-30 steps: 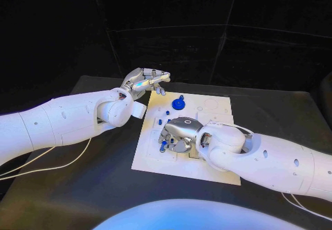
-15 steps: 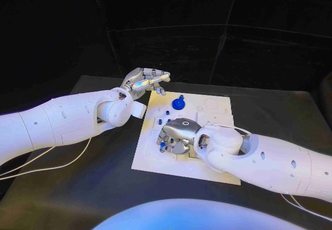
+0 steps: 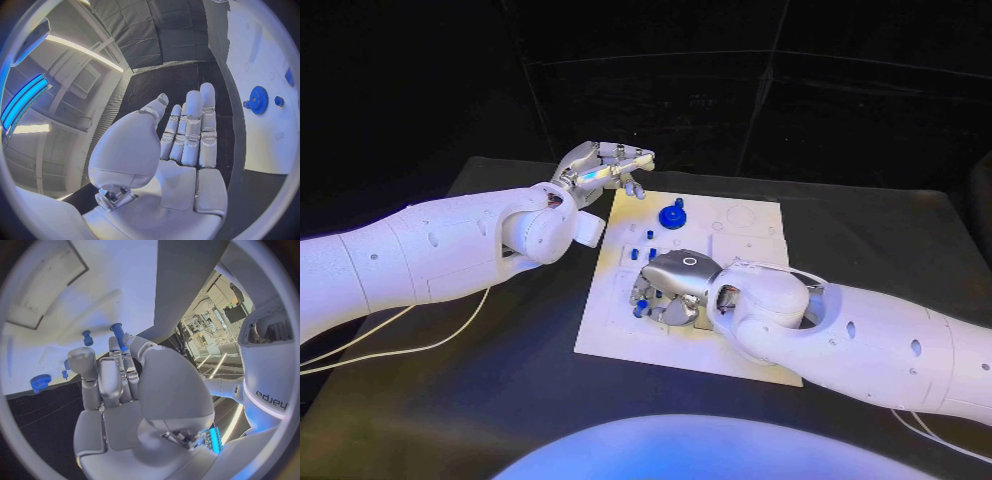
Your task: Assemble the parts on the task board
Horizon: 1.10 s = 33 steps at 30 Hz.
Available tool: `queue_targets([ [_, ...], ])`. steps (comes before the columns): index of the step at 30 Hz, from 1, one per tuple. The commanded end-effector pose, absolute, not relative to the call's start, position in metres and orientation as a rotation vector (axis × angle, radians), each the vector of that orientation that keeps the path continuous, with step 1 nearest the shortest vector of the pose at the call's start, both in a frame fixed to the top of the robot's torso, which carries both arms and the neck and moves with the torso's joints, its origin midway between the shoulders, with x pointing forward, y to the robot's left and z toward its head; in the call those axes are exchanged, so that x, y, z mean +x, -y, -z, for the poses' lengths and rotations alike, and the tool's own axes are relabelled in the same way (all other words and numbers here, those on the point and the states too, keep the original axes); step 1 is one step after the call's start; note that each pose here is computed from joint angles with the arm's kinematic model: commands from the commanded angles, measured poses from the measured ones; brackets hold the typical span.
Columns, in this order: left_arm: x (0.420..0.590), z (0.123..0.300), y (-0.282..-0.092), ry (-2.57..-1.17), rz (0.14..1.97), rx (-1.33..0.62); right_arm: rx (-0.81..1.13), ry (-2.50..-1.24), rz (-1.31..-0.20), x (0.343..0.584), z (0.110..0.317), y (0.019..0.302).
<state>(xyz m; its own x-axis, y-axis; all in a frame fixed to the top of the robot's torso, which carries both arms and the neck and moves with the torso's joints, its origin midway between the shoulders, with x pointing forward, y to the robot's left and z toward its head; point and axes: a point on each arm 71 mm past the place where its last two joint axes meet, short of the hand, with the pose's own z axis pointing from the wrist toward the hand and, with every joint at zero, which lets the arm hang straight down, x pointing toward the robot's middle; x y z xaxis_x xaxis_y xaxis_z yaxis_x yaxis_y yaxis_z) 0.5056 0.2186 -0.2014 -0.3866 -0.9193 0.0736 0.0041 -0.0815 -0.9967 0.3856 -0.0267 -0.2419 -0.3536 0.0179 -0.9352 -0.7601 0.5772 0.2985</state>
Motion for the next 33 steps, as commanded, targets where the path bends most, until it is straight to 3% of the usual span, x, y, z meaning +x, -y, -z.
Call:
queue_targets([
  [1, 0.5053, 0.2, -0.2172, -1.441, 1.584, -1.036, -0.623, -1.754, -0.911, 0.3855, 0.242, 0.0274],
  [21, 0.5053, 0.2001, -0.2177, -1.442, 1.583, -1.037, -0.606, -1.763, -0.895, 0.388, 0.2432, 0.0291],
  [33, 0.5055, 0.2003, -0.2178, -1.444, 1.581, -1.038, -0.578, -1.713, -0.944, 0.3878, 0.239, 0.0286],
])
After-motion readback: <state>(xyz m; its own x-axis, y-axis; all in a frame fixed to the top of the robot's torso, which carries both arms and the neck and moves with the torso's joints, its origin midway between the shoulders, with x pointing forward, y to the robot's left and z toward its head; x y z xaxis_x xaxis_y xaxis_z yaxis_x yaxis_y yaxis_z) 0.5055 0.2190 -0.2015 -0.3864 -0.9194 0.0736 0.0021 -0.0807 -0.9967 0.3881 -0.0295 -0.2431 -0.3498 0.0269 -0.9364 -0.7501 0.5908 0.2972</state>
